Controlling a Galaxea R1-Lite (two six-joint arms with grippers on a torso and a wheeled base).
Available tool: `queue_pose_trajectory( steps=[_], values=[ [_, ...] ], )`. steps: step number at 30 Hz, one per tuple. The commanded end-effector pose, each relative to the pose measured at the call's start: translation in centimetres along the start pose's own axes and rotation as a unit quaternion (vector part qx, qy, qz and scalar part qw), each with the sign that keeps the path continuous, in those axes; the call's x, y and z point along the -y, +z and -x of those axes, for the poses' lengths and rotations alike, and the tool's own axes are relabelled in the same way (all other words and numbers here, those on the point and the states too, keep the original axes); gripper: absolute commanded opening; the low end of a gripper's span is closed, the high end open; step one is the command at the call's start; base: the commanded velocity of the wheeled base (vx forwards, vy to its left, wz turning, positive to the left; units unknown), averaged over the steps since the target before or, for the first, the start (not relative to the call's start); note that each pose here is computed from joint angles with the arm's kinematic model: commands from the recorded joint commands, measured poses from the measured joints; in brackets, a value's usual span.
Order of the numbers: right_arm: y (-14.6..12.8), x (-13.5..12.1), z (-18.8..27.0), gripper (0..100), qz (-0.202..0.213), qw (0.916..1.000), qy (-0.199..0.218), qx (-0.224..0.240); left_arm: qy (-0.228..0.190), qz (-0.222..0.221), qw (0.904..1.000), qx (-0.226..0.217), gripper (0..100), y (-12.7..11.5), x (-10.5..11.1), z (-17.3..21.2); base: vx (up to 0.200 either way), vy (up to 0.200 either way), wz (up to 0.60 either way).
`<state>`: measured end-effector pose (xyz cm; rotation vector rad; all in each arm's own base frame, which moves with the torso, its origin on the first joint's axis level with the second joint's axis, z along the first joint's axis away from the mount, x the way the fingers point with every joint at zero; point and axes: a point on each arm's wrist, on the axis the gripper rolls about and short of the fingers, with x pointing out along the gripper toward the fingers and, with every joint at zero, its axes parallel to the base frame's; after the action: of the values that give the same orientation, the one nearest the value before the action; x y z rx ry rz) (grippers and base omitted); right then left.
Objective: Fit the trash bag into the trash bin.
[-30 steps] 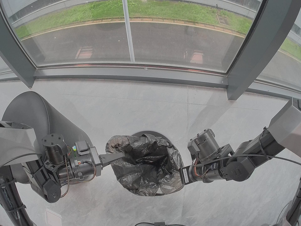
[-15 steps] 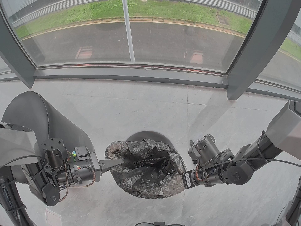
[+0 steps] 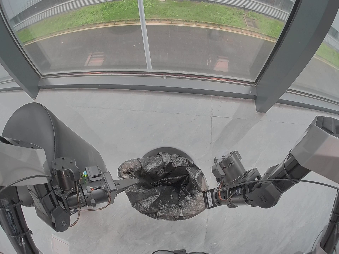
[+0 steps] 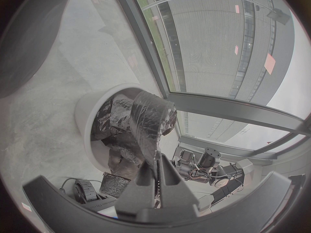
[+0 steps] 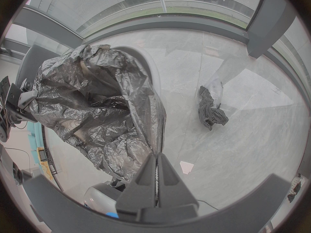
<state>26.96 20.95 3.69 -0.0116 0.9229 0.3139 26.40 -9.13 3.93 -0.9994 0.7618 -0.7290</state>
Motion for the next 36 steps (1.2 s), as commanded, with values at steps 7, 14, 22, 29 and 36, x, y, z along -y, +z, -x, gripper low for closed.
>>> queue_pose_trajectory(
  steps=[7, 14, 22, 29, 36],
  values=[
    [0.0, 0.3, -0.4, 100, -0.004, 1.0000, -0.006, -0.001, 0.008, 0.003, 1.0000, 0.001, 0, -0.1, -0.5, -0.2, 0.000, 0.000, 0.00],
    [0.6, 0.3, 0.3, 100, -0.009, 0.9997, 0.003, 0.022, 0.006, 0.002, 1.0000, 0.003, 0, 0.0, -0.4, -0.1, 0.000, 0.000, 0.00],
    [5.2, -1.2, 2.2, 100, -0.012, 0.9888, 0.049, 0.140, 0.004, -0.001, 1.0000, 0.005, 0, 0.1, -0.1, 0.1, 0.000, 0.000, 0.00],
    [8.0, -3.1, -0.2, 100, 0.032, 0.9832, 0.053, 0.172, 0.003, -0.001, 1.0000, 0.005, 0, 0.1, -0.1, 0.0, 0.000, 0.000, 0.00],
    [7.4, -5.0, -2.5, 100, 0.052, 0.9837, 0.062, 0.160, 0.001, -0.004, 1.0000, 0.006, 0, 0.1, 0.1, 0.1, 0.000, 0.000, 0.00]
  ],
)
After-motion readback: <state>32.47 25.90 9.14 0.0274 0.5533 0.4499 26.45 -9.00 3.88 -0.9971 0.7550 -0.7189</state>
